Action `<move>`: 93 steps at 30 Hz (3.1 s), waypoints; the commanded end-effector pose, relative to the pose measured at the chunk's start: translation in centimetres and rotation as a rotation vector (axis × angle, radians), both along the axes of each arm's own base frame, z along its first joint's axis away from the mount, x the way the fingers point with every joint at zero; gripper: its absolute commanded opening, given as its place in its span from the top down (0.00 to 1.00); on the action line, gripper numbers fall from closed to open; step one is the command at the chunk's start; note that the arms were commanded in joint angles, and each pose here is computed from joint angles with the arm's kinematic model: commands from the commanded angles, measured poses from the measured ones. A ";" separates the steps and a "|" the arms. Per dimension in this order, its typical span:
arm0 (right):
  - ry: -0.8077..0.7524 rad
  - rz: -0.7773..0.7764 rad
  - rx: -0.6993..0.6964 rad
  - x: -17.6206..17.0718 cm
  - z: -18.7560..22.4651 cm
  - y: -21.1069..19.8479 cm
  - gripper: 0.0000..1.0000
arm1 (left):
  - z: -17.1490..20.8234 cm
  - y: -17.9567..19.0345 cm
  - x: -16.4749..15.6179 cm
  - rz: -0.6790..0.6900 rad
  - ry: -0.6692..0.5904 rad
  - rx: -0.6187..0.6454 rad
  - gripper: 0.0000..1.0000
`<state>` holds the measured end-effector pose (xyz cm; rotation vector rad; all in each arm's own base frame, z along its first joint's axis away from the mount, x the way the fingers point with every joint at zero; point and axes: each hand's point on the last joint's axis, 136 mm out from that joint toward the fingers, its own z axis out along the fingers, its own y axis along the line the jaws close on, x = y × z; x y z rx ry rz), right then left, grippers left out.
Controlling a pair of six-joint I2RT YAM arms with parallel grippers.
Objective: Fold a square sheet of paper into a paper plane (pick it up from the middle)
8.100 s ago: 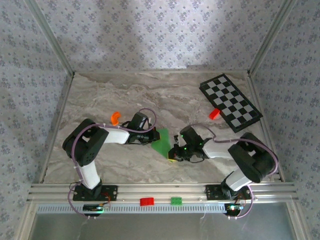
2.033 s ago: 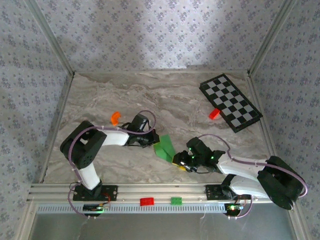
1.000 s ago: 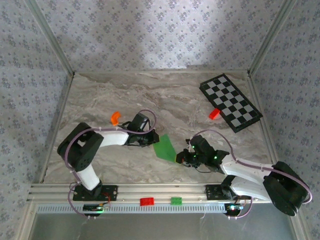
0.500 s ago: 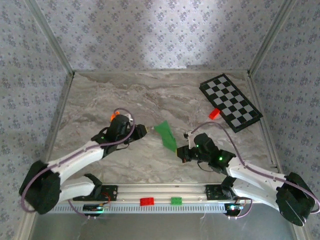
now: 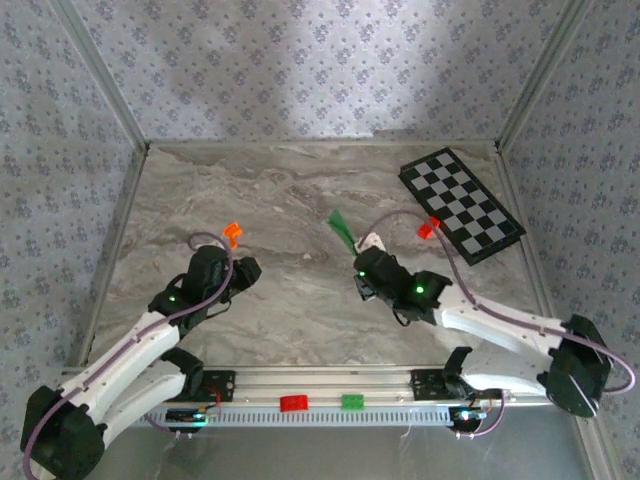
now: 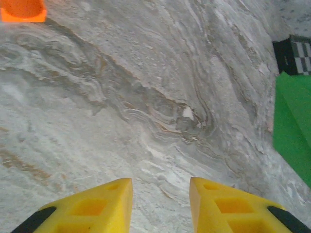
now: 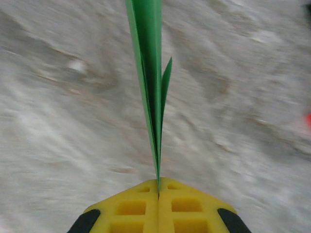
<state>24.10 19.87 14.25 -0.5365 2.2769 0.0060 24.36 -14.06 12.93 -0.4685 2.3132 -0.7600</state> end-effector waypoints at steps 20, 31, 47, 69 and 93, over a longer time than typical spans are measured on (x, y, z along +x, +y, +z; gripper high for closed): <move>0.413 0.213 -0.102 -6.2 -8.8 12.3 0.67 | -0.4 4.3 -1.3 0.134 0.077 0.056 0.57; 0.692 0.176 0.580 -2.6 -7.0 10.7 0.67 | -0.4 3.3 -1.3 0.096 0.088 0.017 0.55; 0.829 -0.068 0.595 -2.0 -12.5 10.4 0.86 | -1.6 1.0 -1.0 0.006 0.139 -0.043 0.59; 0.522 -0.430 0.872 -0.5 -8.3 10.4 0.83 | -2.8 -3.3 -0.4 -0.165 0.206 -0.156 0.64; 0.365 -0.732 0.704 0.4 -1.6 1.8 0.80 | -1.7 -5.3 -0.9 -0.250 0.236 -0.174 0.65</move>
